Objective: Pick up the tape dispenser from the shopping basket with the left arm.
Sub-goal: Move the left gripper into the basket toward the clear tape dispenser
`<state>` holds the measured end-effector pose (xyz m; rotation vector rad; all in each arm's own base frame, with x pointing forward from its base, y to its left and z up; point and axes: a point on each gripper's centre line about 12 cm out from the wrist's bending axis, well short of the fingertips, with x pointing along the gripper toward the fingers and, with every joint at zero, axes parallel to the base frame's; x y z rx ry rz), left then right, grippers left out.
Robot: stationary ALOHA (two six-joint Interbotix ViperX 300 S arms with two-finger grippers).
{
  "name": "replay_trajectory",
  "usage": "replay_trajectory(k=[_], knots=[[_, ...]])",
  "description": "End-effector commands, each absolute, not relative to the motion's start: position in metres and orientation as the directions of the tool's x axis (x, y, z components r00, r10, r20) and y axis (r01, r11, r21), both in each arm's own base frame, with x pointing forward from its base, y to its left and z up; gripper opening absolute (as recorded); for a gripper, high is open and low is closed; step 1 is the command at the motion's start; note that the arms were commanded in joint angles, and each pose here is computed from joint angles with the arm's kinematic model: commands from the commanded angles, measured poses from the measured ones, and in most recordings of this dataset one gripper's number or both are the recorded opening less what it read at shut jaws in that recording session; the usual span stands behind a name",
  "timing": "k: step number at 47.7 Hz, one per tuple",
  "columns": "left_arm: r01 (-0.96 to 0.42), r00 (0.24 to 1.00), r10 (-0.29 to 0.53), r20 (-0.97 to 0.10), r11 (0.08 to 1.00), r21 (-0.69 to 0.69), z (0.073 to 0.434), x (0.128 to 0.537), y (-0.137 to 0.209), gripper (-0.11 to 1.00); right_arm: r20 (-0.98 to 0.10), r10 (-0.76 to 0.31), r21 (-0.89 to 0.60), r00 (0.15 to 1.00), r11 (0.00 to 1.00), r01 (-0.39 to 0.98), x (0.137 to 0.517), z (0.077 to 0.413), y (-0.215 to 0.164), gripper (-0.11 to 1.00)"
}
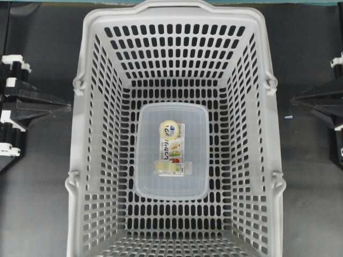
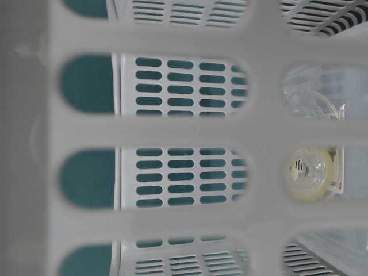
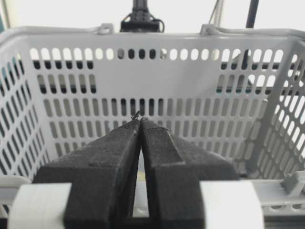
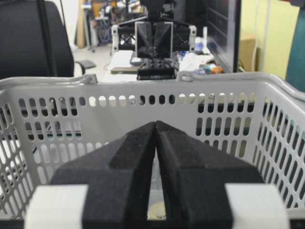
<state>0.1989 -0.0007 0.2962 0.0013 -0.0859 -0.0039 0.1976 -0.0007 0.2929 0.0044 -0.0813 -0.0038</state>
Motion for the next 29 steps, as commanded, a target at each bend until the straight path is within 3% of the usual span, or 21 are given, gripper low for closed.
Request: replay_trajectory(k=[1,5,15,29], knots=[[0.021,0.997,-0.022,0.076,1.000,0.018,0.320,0.211,-0.004,0.06,0.084,-0.001,0.014,0.996,1.000,0.000,0.200,0.295,0.000,0.00],[0.018,1.000,-0.019,-0.002,1.000,-0.006,0.333,0.225,-0.004,0.00,0.074,-0.002,0.021,0.997,1.000,0.001,0.199,0.294,0.000,0.00],[0.041,0.977,-0.045,-0.208,0.999,-0.020,0.354,0.274,-0.014,0.00,0.035,-0.001,0.038,0.999,0.999,0.000,0.199,0.290,0.000,0.00],[0.070,0.859,-0.066,-0.507,0.997,-0.010,0.341,0.352,-0.032,0.00,-0.044,-0.001,0.056,0.999,0.998,0.003,0.198,0.281,0.000,0.00]])
